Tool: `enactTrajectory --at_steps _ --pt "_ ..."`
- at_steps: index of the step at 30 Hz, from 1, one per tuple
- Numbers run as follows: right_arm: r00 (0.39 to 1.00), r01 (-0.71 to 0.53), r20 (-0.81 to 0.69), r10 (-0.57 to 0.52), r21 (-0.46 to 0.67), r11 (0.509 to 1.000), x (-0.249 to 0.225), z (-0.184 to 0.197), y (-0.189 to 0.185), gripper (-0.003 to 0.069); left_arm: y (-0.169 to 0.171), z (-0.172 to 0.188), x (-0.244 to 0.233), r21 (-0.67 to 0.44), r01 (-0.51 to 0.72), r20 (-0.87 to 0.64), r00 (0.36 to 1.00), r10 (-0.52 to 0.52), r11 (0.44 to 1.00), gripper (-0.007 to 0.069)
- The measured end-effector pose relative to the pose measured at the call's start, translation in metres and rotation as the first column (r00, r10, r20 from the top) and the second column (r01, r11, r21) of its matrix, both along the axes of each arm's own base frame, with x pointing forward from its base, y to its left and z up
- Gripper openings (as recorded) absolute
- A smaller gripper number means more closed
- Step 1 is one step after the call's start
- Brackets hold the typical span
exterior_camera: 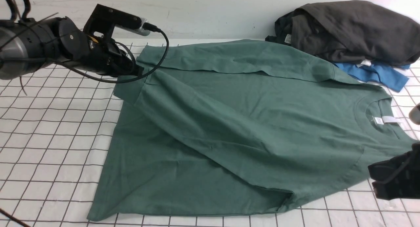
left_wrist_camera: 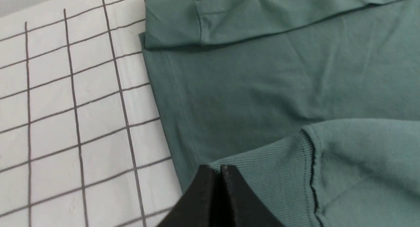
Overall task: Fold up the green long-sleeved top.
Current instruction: Use the left arm to drag and place the cuff at the centered position on the left edge of the fabric, then use the left arm to clamp the cuff farthest from it
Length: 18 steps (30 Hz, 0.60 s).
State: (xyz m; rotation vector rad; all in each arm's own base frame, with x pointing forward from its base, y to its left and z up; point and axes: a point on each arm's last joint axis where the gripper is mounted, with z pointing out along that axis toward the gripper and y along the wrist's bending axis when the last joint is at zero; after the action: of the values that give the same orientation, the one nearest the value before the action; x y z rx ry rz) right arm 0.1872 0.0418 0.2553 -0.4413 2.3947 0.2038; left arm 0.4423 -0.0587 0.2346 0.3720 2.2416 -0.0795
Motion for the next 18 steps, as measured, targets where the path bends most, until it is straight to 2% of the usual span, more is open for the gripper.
enactTrajectory --at_steps 4,7,8,9,12,16,18 --pt "1.000 0.006 -0.002 -0.006 0.016 1.000 0.000 0.000 0.001 -0.0014 -0.003 -0.023 0.026 -0.016 0.012 -0.085 0.996 -0.014 1.000 0.0034" --pt "1.000 0.016 -0.006 -0.016 0.045 0.999 0.000 0.001 0.002 -0.0014 -0.001 -0.039 0.045 -0.056 -0.004 -0.198 0.980 -0.007 0.998 0.0158" --pt "1.000 0.018 -0.007 -0.017 0.049 0.999 0.000 0.001 0.002 -0.0014 0.000 -0.039 0.048 -0.062 -0.012 -0.197 0.980 -0.001 0.998 0.0178" --pt "1.000 0.023 -0.010 -0.022 0.064 0.998 0.000 0.001 0.003 -0.0014 0.002 -0.036 0.058 -0.084 -0.034 -0.208 0.978 0.016 0.996 0.0251" --pt "1.000 0.029 -0.012 -0.028 0.081 0.996 0.000 0.001 0.004 -0.0014 0.006 -0.020 0.082 -0.126 -0.087 -0.149 0.986 0.068 0.988 0.0382" --pt "1.000 0.014 -0.006 -0.014 0.076 0.997 0.000 0.002 0.004 -0.0014 0.010 -0.019 0.110 -0.172 -0.143 -0.083 0.988 0.130 0.975 0.0438" --pt "1.000 0.008 -0.004 -0.008 0.074 0.997 0.000 0.002 0.005 -0.0014 0.011 -0.034 0.123 -0.182 -0.165 -0.077 0.985 0.153 0.969 0.0445"
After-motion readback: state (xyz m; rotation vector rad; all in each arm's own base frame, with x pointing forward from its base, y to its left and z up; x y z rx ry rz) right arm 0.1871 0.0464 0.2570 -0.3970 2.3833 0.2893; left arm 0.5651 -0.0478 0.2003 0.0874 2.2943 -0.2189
